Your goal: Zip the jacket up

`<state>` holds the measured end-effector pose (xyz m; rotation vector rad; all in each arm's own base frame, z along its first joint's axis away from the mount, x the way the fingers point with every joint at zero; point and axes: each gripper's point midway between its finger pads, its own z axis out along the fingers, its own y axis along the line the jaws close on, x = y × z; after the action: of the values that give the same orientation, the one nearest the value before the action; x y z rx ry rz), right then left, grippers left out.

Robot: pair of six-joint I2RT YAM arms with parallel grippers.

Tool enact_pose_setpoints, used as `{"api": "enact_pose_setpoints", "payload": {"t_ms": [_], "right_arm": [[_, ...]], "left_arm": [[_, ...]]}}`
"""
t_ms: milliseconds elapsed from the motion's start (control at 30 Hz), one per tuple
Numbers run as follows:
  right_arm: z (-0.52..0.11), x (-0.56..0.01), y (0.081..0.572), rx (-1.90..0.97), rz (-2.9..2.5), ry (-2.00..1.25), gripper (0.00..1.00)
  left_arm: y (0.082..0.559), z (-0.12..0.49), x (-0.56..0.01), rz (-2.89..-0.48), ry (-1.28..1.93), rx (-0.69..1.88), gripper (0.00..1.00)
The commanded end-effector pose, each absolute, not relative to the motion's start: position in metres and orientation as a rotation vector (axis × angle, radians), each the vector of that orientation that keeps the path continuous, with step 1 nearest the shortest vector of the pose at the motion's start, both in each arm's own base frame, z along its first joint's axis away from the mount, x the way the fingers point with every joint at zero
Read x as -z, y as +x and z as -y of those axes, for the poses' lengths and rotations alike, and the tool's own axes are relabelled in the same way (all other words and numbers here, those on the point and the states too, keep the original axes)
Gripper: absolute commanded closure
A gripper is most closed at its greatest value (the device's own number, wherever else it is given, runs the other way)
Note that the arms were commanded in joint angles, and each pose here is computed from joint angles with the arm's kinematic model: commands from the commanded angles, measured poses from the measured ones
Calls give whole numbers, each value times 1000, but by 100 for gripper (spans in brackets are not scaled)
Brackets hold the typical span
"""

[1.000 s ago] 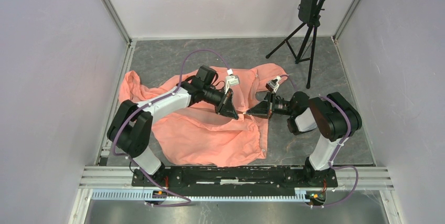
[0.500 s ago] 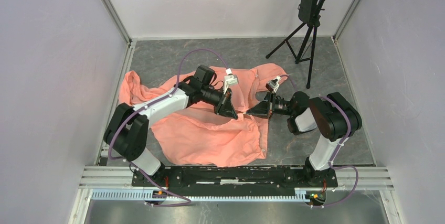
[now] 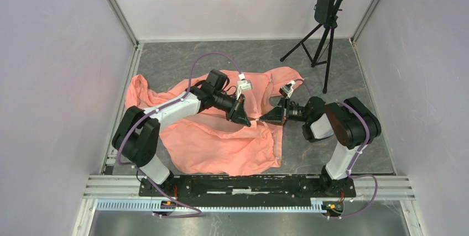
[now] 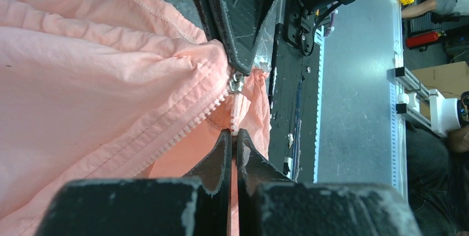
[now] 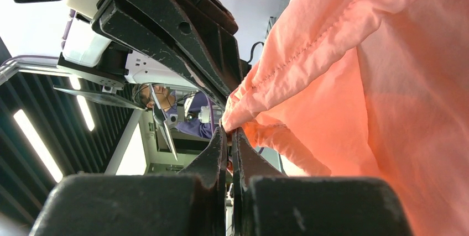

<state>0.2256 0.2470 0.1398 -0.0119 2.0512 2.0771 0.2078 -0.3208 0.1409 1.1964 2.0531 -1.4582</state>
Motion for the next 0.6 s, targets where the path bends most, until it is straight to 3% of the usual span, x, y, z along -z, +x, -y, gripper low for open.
{"api": "enact_pose_setpoints", "payload": {"t_ms": [0,567], "right_arm": [[-245,-192,207,-1968,-1630,-471,100],[-248,-191,205,-1979,-1632,-490,100]], "left_arm": [[213,326,-151,-1967,1255,1448,98],[215,327,-155,-1955,1255,1445,98]]}}
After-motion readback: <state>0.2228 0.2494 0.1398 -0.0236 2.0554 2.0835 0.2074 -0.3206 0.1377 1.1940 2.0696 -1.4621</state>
